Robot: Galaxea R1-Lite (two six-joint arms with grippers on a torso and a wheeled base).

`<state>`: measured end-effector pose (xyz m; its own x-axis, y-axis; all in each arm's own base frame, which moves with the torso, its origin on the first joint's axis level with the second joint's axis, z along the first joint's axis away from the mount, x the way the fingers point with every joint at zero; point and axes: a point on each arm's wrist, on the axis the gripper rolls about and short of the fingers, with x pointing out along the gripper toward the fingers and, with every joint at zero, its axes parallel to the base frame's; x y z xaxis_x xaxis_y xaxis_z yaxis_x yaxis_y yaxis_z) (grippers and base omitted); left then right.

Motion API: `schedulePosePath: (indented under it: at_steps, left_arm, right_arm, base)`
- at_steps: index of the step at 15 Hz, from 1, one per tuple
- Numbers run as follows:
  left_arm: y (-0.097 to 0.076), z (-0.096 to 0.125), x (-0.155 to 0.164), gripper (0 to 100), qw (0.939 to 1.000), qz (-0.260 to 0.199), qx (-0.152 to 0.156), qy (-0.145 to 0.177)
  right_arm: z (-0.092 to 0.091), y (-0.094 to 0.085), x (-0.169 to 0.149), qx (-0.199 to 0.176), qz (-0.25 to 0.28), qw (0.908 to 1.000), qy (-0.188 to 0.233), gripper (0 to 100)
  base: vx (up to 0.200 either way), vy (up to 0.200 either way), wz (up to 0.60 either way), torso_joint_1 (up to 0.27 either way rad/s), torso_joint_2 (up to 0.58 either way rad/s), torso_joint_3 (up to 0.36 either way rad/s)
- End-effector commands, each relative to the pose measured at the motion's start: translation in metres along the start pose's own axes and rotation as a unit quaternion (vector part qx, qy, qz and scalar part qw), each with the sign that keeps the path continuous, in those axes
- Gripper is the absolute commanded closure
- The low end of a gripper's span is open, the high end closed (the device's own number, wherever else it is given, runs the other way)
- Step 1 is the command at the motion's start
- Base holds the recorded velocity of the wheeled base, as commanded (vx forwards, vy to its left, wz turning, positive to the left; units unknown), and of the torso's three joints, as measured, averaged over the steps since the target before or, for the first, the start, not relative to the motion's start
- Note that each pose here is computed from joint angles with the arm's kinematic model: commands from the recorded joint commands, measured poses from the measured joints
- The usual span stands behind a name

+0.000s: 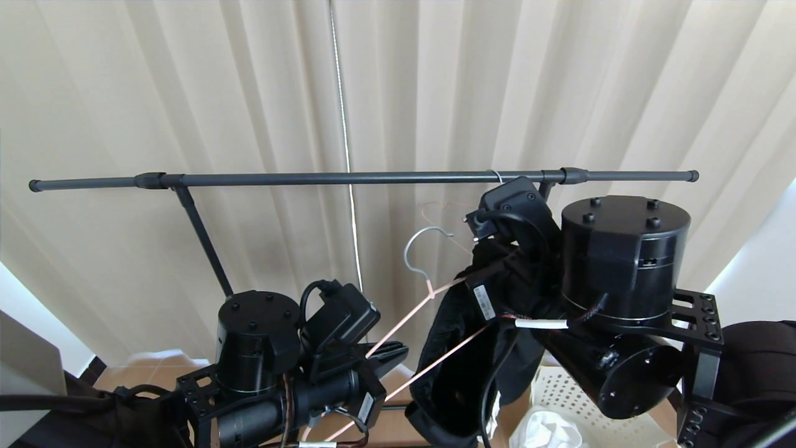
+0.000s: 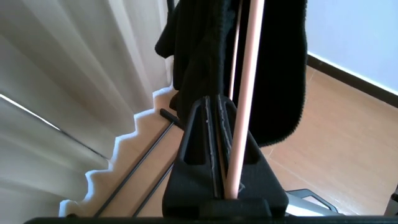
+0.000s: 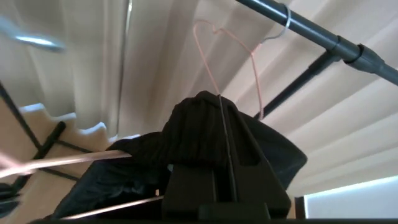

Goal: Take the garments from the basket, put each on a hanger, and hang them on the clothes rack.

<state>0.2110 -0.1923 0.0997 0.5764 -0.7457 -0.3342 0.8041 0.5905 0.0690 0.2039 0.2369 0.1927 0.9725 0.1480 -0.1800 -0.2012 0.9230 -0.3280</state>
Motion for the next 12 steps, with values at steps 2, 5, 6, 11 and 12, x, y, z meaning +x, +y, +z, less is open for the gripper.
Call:
schedulePosePath:
  at_steps: [2,5,6,11,12]
  left_arm:
    - [0.000,-0.002,0.003,100,1.0000,-0.001,0.000,0.005]
    - [0.000,-0.002,0.003,100,1.0000,0.000,0.000,0.002]
    - [0.000,-0.002,0.003,100,1.0000,0.001,0.000,0.002]
    - [-0.002,0.000,0.001,100,0.9999,0.008,0.006,-0.011]
    - [-0.002,-0.001,0.001,100,0.9999,0.007,0.007,-0.009]
  right_arm:
    - [0.010,0.019,-0.016,0.012,0.036,0.9991,-0.020,100]
    - [0.011,0.023,-0.016,0.018,0.041,0.9988,-0.023,100]
    - [0.012,0.023,-0.016,0.019,0.041,0.9987,-0.023,100]
    - [0.016,0.018,-0.017,0.050,0.024,0.9981,-0.027,0]
    - [0.017,0.015,-0.015,0.055,0.015,0.9980,-0.026,0]
  base:
    - [0.000,0.000,0.00,0.000,0.00,0.000]
    - [0.000,0.000,0.00,0.000,0.00,0.000]
    - [0.000,0.000,0.00,0.000,0.00,0.000]
    - [0.000,0.000,0.00,0.000,0.00,0.000]
    - [0.000,0.000,0.00,0.000,0.00,0.000]
